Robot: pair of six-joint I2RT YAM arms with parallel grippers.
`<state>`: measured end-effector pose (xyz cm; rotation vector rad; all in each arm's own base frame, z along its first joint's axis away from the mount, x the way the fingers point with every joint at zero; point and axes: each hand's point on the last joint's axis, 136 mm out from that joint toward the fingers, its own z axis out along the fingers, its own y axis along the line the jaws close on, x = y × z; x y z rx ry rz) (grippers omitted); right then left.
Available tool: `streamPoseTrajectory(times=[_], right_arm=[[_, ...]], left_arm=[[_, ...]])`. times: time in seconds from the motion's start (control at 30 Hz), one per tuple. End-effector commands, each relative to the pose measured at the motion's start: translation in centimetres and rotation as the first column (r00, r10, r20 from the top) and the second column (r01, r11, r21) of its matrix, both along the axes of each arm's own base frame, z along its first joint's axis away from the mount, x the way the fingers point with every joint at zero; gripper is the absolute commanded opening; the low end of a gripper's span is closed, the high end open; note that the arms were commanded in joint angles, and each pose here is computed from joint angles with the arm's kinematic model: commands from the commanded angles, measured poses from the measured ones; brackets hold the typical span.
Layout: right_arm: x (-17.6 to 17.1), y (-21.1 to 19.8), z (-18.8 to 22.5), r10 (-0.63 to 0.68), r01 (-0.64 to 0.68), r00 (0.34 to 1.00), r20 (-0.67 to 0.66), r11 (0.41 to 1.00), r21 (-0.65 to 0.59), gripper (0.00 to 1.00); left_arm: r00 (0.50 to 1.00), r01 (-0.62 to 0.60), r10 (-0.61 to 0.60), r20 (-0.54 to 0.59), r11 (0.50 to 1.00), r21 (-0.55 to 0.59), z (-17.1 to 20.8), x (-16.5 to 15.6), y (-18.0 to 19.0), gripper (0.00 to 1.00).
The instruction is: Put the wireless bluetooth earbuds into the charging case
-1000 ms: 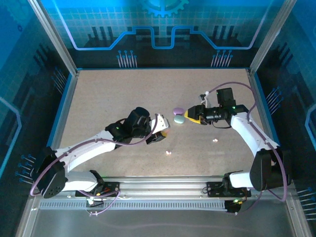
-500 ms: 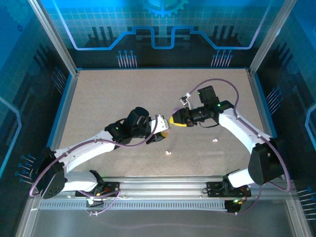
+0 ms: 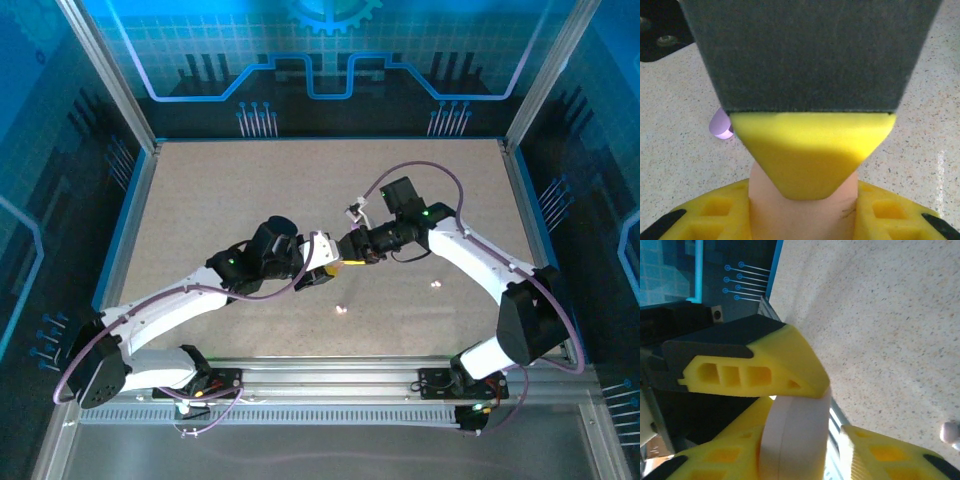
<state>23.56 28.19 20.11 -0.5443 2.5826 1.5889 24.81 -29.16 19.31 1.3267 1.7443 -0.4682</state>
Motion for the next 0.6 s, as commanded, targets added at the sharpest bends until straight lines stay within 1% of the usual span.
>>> streamPoseTrajectory(times=[0.0,0.03,0.13,0.17,0.2,0.27,0.37,0.47,0.57], right_arm=[[-0.3,0.5,0.4,0.028,-0.028,1.0,-0.001,1.0,0.004,0.31],[-0.2,0.4,0.5,0.022,-0.022,1.0,0.001,1.0,0.002,0.26],[0.0,0.2,1.1,0.008,-0.008,1.0,0.019,1.0,0.019,0.17],[0.2,0.1,1.5,-0.004,0.003,1.0,0.027,0.999,0.038,0.16],[0.5,-0.1,2.0,-0.016,0.013,0.999,0.034,0.998,0.067,0.15],[1.0,-0.7,2.9,-0.044,0.039,0.998,0.041,0.992,0.12,0.14],[1.7,-1.8,3.8,-0.074,0.066,0.997,0.036,0.981,0.181,0.14],[1.8,-2.6,4.4,-0.08,0.072,0.996,0.026,0.974,0.216,0.13],[1.8,-3.1,4.7,-0.084,0.076,0.996,0.025,0.97,0.232,0.14]], left_arm=[[0.998,-0.002,0.005,0.055,0.999,-0.051,2.0,0.2,-0.2,0.34],[0.998,-0.005,0.008,0.058,0.999,-0.054,2.1,0.3,-0.2,0.38],[0.998,-0.006,0.01,0.064,0.998,-0.057,1.9,0.2,-0.1,0.52],[0.998,-0.005,0.009,0.062,0.998,-0.057,1.7,0.1,0.0,0.61],[0.998,-0.006,0.009,0.059,0.999,-0.052,1.4,-0.1,0.2,0.68],[0.998,-0.016,0.019,0.056,0.999,-0.045,0.9,-0.2,0.7,0.74],[0.997,-0.048,0.053,0.061,0.995,-0.084,0.7,-0.1,1.7,0.76],[0.993,-0.08,0.092,0.078,0.985,-0.154,1.5,0.1,2.7,0.76],[0.99,-0.083,0.106,0.096,0.973,-0.214,2.7,0.2,2.8,0.76]])
